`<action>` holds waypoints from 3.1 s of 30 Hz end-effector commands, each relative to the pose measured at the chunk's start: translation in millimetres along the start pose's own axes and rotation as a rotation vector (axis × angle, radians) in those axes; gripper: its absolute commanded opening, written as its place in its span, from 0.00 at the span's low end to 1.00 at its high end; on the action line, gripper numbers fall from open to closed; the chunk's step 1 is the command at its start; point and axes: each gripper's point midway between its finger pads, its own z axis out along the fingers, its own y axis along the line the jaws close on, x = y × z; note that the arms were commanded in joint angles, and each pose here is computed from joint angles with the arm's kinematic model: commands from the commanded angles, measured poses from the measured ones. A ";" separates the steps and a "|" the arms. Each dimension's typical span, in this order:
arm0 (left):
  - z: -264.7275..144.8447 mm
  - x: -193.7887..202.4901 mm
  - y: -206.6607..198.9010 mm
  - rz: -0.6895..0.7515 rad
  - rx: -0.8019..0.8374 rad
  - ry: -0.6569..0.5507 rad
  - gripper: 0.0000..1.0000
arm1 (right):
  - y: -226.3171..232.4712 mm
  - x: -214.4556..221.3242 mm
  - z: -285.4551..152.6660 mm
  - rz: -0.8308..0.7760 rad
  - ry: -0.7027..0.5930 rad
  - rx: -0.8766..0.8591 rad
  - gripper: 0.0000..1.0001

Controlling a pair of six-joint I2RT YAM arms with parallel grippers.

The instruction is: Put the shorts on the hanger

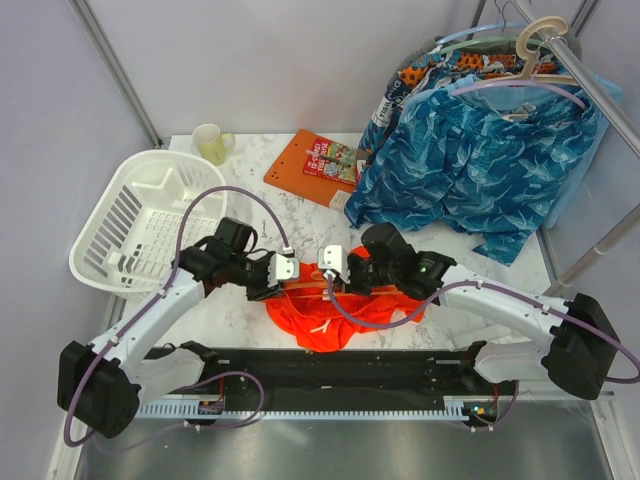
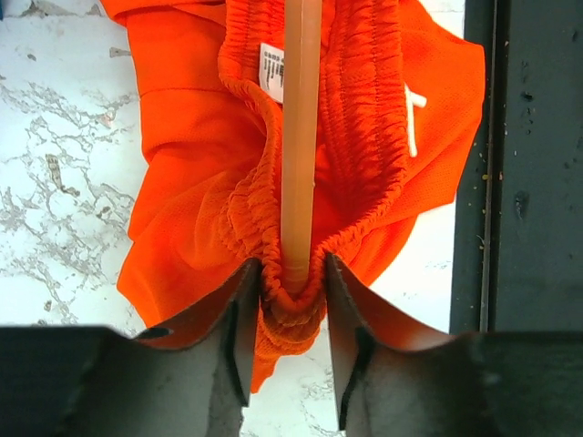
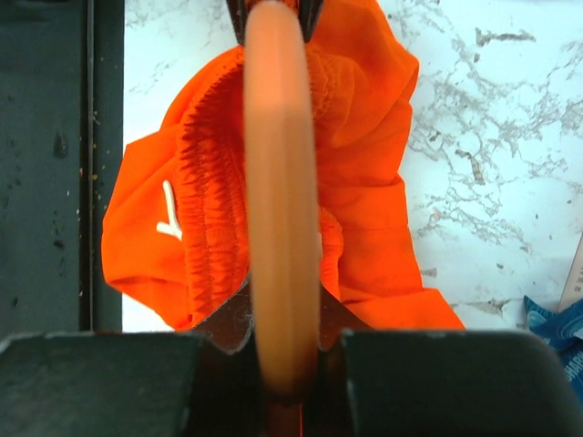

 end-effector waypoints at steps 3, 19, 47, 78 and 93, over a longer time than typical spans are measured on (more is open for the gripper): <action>-24.8 -20.3 16.2 0.023 -0.053 0.011 0.48 | -6.0 -27.7 6.8 -0.050 -0.176 0.035 0.00; -24.0 28.1 4.9 0.102 0.052 0.125 0.71 | -11.1 -38.7 1.6 -0.076 -0.216 0.059 0.00; -12.7 -6.8 8.2 -0.122 -0.003 -0.145 0.02 | -16.6 -87.5 -126.8 0.233 -0.282 0.292 0.93; -2.1 3.8 36.7 -0.463 -0.091 -0.107 0.02 | -50.3 79.1 -55.1 0.508 0.267 0.558 0.74; -2.4 12.9 50.9 -0.525 -0.146 -0.082 0.02 | -9.9 124.5 -37.8 0.346 0.533 0.302 0.76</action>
